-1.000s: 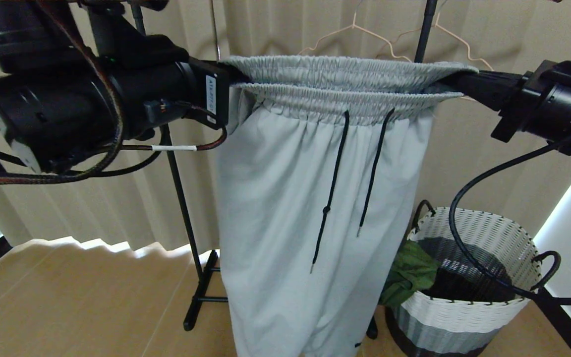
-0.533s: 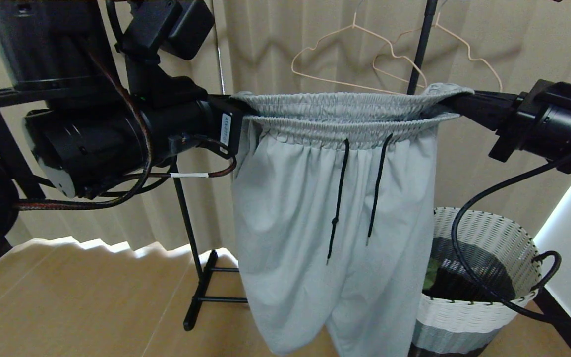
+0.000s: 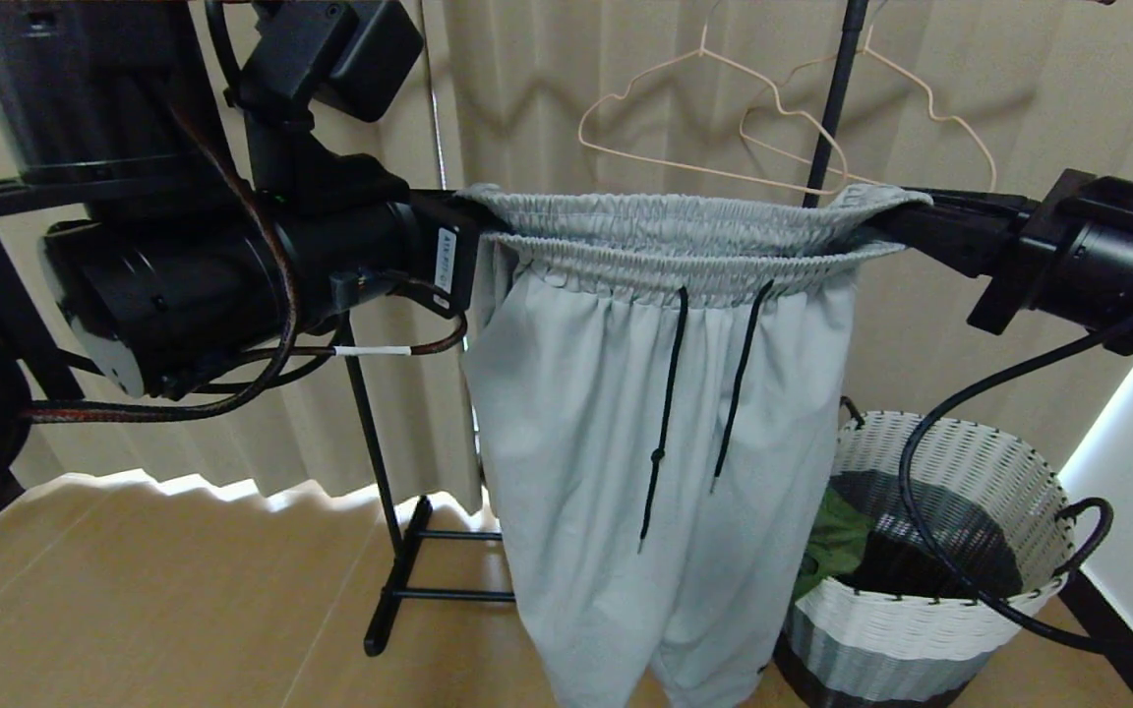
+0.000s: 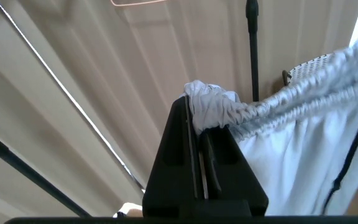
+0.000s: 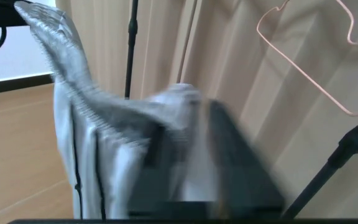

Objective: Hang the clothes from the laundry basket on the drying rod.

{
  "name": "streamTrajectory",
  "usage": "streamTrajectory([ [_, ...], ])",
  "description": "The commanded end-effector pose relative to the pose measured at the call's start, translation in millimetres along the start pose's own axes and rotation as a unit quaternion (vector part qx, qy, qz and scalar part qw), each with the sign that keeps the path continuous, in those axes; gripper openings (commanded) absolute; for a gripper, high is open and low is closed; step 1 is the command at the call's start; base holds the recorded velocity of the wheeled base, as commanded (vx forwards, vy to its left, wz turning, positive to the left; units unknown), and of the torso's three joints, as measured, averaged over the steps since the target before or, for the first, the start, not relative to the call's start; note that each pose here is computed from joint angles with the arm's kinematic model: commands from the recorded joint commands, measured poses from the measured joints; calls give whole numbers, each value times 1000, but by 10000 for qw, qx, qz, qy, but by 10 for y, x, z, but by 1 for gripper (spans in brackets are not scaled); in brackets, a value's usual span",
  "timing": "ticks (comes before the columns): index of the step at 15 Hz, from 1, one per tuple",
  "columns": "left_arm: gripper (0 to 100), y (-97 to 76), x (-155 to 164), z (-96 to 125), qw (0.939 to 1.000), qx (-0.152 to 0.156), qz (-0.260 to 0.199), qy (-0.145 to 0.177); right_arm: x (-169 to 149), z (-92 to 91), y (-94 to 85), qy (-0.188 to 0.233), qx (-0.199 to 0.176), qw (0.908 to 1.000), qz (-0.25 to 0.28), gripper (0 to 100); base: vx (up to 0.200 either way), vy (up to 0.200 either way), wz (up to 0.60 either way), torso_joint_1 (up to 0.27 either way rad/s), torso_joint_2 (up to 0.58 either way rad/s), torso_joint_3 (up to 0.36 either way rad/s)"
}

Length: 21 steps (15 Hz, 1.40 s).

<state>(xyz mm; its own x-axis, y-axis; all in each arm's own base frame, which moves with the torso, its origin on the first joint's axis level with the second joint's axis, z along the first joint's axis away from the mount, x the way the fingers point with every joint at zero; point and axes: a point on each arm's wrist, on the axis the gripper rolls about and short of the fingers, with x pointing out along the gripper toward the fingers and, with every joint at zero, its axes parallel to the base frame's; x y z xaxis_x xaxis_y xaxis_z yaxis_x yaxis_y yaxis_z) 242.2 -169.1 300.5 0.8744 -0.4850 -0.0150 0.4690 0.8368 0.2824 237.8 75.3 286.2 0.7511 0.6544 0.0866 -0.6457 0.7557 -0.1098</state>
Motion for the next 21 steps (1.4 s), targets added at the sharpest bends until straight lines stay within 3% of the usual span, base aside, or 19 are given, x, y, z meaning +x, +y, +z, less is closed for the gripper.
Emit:
streamTrajectory([
  [1,0,0,-4,0,10000,-5,3,-6,-40,-20,24,25,11,10000,9,100,0,0,0,0,0,0],
  [5,0,34,19,-26,10000,-42,77,39,-306,-140,162,124,115,9998,77,100,0,0,0,0,0,0],
  [10,0,126,86,-95,9957,-131,888,241,-692,-122,370,-45,39,9990,435,100,0,0,0,0,0,0],
  [14,0,130,57,-131,9938,-190,1045,332,-856,-171,423,-15,-19,9995,314,100,0,0,0,0,0,0],
  [17,0,215,-214,-264,9917,-170,1168,516,-1090,-451,179,527,-554,9942,-753,100,0,0,0,0,0,0],
  [18,0,300,-375,-310,9895,-210,1345,475,-1237,-685,89,1019,-925,9814,-1340,100,0,0,0,0,0,0],
  [19,0,350,-447,-342,9879,-258,1463,446,-1299,-766,72,1193,-1075,9749,-1540,100,0,0,0,0,0,0],
  [21,0,546,-754,-409,9788,-356,1999,275,-1446,-921,55,1288,-1192,9642,-1987,100,0,0,0,0,0,0],
])
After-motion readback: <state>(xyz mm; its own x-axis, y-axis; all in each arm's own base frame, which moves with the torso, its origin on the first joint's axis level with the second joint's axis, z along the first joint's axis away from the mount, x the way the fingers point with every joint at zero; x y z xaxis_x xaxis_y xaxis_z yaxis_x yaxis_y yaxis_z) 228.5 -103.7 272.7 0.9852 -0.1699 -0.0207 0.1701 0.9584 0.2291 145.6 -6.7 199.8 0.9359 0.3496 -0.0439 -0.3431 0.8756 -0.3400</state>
